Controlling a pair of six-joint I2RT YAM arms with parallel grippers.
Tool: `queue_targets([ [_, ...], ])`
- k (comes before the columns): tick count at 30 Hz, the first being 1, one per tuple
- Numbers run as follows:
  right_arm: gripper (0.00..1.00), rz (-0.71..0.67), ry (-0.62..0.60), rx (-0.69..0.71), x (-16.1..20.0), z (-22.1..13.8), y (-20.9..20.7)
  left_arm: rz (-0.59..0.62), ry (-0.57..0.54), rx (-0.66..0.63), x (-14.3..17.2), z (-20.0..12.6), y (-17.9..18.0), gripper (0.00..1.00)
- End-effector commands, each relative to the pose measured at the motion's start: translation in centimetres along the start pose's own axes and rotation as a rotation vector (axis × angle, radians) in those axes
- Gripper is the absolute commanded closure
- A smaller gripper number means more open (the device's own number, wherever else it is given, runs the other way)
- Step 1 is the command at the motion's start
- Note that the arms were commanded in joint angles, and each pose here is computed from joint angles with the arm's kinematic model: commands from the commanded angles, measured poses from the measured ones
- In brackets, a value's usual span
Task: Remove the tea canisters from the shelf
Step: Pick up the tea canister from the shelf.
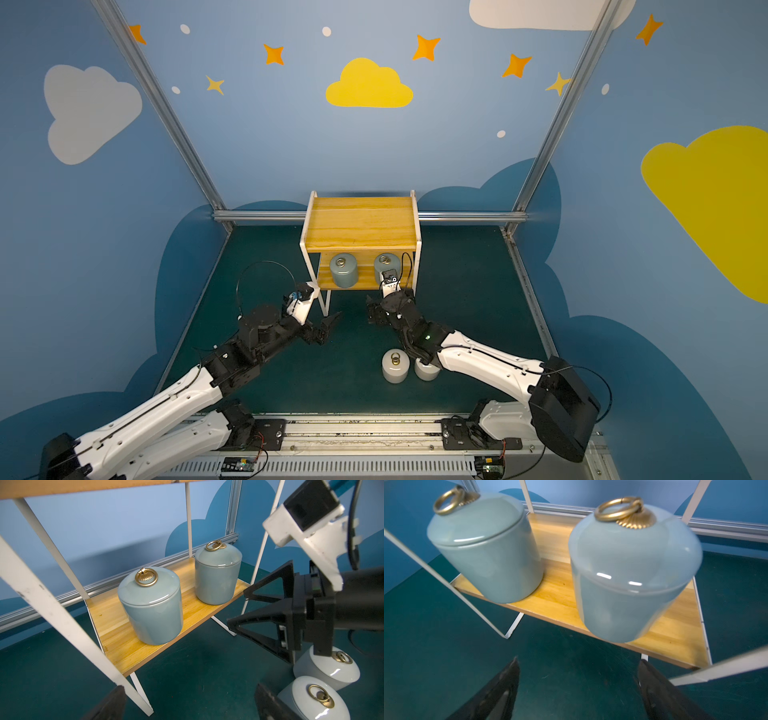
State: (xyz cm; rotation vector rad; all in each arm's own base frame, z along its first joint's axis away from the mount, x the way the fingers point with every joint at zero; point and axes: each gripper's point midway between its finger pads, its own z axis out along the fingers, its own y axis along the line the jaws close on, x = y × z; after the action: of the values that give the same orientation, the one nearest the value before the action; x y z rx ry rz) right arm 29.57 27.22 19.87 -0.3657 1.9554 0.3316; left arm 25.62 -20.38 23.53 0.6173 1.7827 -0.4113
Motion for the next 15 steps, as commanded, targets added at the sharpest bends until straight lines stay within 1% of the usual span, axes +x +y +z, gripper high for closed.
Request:
queue_targets([
  [1,0.09,0.021,-0.094,0.012,-2.8,0.3,-0.1,0.003,0.009,0.000,0.4,-0.3,0.2,0.02],
  [8,0.09,0.017,-0.127,0.024,-3.0,1.0,-0.3,0.003,0.003,0.003,0.5,-0.6,0.2,0.02],
  [15,0.09,0.015,-0.122,0.039,-2.6,2.1,-0.5,0.006,0.003,0.012,0.6,-0.6,0.1,0.02],
])
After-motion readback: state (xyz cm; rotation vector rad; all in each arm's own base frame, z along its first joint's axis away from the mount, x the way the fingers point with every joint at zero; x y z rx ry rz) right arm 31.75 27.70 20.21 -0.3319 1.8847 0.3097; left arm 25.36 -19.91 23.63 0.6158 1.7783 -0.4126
